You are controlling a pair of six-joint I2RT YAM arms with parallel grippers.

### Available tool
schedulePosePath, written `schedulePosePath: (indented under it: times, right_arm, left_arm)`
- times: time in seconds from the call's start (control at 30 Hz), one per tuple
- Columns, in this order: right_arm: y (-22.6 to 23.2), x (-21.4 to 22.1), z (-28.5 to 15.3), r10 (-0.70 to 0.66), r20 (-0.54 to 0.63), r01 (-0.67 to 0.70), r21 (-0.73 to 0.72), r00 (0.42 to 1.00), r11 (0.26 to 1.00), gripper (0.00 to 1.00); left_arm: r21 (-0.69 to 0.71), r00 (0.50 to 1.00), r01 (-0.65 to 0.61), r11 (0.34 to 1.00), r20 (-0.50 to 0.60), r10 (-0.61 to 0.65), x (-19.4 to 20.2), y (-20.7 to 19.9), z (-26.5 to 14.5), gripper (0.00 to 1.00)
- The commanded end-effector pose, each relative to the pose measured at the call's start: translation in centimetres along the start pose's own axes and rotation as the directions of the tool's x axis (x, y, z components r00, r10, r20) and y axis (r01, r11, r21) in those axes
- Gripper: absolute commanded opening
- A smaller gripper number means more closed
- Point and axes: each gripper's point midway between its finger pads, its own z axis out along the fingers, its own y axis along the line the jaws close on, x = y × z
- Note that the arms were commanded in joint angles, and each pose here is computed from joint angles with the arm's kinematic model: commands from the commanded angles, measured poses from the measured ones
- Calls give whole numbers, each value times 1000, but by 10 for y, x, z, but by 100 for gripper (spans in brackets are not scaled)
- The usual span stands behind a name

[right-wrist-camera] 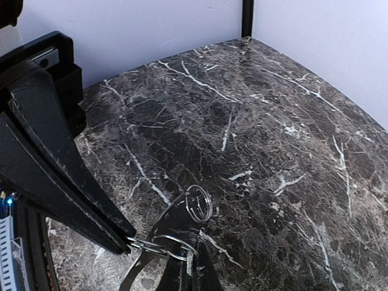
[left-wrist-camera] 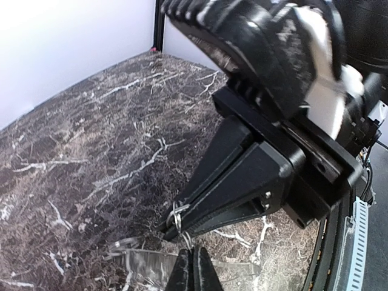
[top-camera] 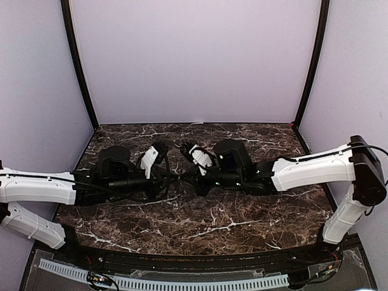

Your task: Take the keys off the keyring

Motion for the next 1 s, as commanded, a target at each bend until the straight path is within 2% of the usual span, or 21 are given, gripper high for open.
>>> schedulePosePath:
  times: [0.0, 0.33, 0.53, 0.8, 0.97]
  right_arm:
    - [2, -22, -13, 24, 2, -24, -139, 1000, 990, 0]
    - [22, -18, -32, 21, -141, -77, -398, 990, 914, 0]
    - [53, -6, -42, -9, -215, -125, -601, 977, 790, 0]
    - [73, 2, -44, -47, -233, -125, -669, 971, 732, 0]
    - [75, -7, -45, -28, -179, -102, -673, 983, 732, 0]
  left_arm:
    - [78, 987, -101, 992, 136, 90, -27, -18, -17, 0]
    - [129, 960, -138, 982, 260, 101, -38, -29, -37, 0]
    - [169, 938, -164, 972, 333, 101, -48, -38, -46, 0]
    - [254, 924, -184, 950, 375, 79, -55, -54, -52, 0]
    - [322, 927, -164, 932, 373, 34, -52, -63, -52, 0]
